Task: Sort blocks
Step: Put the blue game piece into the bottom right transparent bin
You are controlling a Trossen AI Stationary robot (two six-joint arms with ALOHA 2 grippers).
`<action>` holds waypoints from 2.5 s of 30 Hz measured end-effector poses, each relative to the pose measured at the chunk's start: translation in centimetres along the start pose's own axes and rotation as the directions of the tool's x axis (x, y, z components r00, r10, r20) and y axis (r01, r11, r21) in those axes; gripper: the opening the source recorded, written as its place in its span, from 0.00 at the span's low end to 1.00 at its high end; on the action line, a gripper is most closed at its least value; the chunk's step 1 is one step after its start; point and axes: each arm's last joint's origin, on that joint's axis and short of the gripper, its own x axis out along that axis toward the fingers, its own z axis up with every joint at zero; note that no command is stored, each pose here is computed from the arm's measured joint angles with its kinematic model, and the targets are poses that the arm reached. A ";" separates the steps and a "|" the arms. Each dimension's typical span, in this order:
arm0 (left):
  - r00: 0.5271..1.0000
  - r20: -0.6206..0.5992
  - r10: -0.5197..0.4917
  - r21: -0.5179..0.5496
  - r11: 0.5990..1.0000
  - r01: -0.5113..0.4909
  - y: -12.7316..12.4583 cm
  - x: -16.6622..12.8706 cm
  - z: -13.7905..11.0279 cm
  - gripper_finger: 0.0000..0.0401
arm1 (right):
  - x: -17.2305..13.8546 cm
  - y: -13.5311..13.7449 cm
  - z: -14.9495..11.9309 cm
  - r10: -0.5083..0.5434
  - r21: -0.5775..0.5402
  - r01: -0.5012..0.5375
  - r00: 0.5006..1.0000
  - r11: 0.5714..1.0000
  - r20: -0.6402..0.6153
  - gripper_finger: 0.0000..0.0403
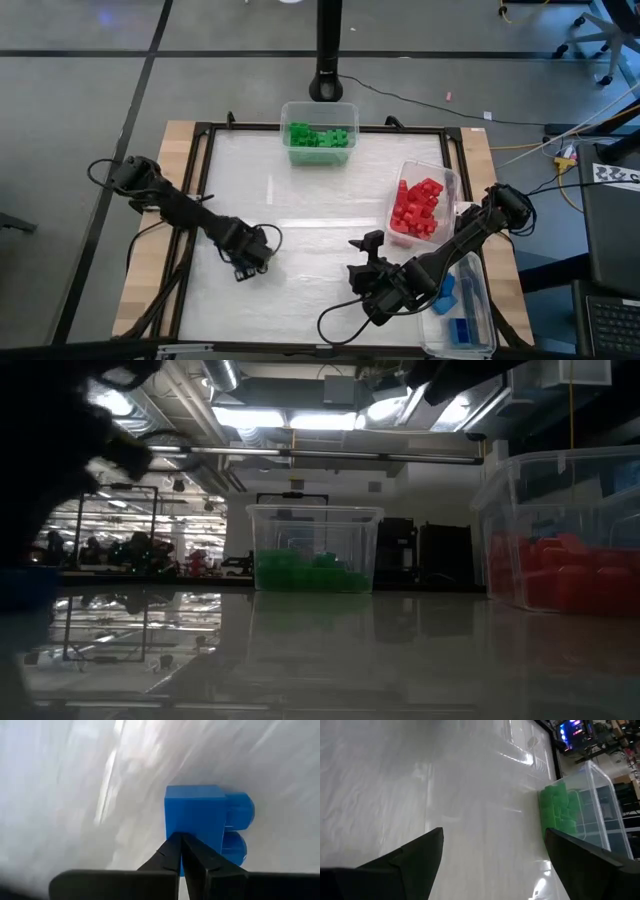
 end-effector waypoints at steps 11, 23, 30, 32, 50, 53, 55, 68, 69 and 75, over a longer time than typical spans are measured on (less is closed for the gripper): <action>0.973 0.231 0.005 0.065 0.998 -0.020 -0.4 -5.3 0.3 0.00 | 0.0 0.0 0.3 -0.008 0.021 0.008 1.000 1.000 0.023 0.85; 0.962 0.270 0.044 0.050 0.997 -0.059 0.6 0.4 -2.4 0.01 | -0.1 0.0 0.9 -0.038 0.073 0.033 0.997 0.997 0.074 0.85; 0.910 0.353 -0.217 0.161 0.972 0.169 -1.9 1.0 -2.6 0.01 | 0.4 0.5 1.1 -0.083 0.096 0.074 0.992 0.993 0.096 0.85; 0.873 0.392 -0.290 0.188 0.954 0.233 -2.7 0.9 -2.6 0.01 | 1.1 1.0 1.4 -0.092 0.118 0.079 0.990 0.990 0.106 0.85; 0.845 0.443 -0.298 0.205 0.952 0.228 -3.6 2.0 -4.3 0.01 | 9.5 2.3 3.1 -0.002 0.252 -0.031 0.991 0.967 0.131 0.85; 0.831 0.503 -0.236 0.183 0.969 0.165 -3.6 2.2 -5.1 0.01 | 11.3 1.6 4.0 0.074 0.206 -0.113 0.979 0.972 0.190 0.85; 0.811 0.543 -0.216 0.164 0.975 0.150 -3.6 2.6 -5.6 0.01 | 12.7 1.4 4.7 0.155 0.153 -0.201 0.951 0.968 0.269 0.85; 0.694 0.673 -0.254 0.148 0.967 0.210 -2.6 5.2 -6.4 0.01 | 21.2 -0.7 4.3 0.291 0.131 -0.379 0.853 0.916 0.433 0.85; 0.692 0.678 -0.247 0.145 0.968 0.203 -2.4 5.3 -6.5 0.01 | 21.2 -0.9 4.4 0.289 0.137 -0.382 0.849 0.914 0.443 0.85; 0.683 0.702 -0.204 0.133 0.979 0.156 -1.7 5.9 -6.5 0.01 | 21.2 -0.6 4.5 0.387 0.013 -0.445 0.794 0.896 0.469 0.85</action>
